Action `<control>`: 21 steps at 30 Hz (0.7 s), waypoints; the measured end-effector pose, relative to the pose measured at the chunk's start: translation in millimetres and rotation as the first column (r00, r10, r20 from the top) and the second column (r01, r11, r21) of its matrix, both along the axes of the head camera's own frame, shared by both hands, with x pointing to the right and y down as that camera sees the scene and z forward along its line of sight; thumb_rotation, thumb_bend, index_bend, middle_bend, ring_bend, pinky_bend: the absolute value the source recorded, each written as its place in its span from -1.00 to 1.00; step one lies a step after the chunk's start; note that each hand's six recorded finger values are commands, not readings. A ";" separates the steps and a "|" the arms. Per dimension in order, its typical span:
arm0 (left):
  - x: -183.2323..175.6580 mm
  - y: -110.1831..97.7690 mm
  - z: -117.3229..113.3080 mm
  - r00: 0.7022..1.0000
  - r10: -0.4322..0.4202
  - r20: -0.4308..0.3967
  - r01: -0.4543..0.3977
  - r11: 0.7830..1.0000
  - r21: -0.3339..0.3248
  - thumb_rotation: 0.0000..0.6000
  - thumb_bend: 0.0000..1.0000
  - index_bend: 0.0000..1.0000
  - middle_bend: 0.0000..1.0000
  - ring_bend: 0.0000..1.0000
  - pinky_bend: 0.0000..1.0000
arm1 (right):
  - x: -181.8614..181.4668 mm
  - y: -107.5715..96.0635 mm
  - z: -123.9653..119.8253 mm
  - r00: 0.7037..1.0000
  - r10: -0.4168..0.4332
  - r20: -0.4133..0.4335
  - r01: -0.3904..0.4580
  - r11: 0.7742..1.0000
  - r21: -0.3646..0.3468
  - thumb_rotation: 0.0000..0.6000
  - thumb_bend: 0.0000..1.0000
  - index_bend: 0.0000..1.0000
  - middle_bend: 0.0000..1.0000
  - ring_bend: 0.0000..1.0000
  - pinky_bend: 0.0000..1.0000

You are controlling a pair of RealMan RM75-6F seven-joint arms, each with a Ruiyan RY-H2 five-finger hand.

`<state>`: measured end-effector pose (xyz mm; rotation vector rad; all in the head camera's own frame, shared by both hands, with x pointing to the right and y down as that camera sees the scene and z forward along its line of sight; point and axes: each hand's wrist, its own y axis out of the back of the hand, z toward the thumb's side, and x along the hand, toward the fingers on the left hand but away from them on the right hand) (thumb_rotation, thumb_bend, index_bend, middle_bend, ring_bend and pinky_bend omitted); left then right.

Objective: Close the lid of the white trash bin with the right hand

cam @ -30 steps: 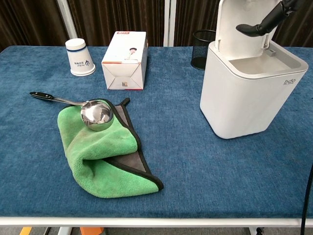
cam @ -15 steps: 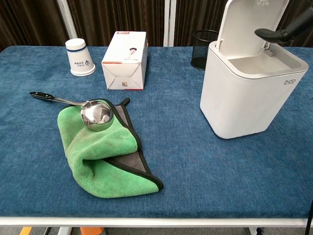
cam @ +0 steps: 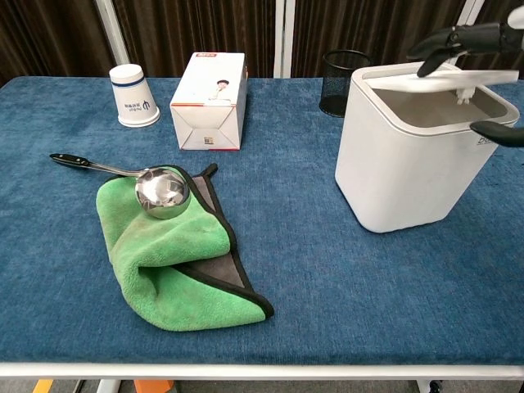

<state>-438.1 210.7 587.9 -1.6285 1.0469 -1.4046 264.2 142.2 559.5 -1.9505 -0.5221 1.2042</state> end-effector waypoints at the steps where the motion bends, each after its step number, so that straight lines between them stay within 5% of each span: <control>1: 0.3 -0.1 0.1 1.000 0.001 0.000 -0.001 1.000 0.000 1.00 -1.00 -0.71 -0.83 -0.99 -0.76 | 1.3 2.6 0.5 1.000 -0.001 0.001 0.001 1.000 -0.003 0.77 -0.20 -1.00 -0.74 -0.94 -0.86; 21: 0.0 0.5 0.1 1.000 -0.001 -0.002 0.001 1.000 -0.001 1.00 -1.00 -0.71 -0.83 -0.99 -0.76 | 14.2 26.8 28.3 0.999 0.033 0.022 -0.030 0.994 -0.103 0.78 -0.15 -1.00 -0.74 -0.94 -0.86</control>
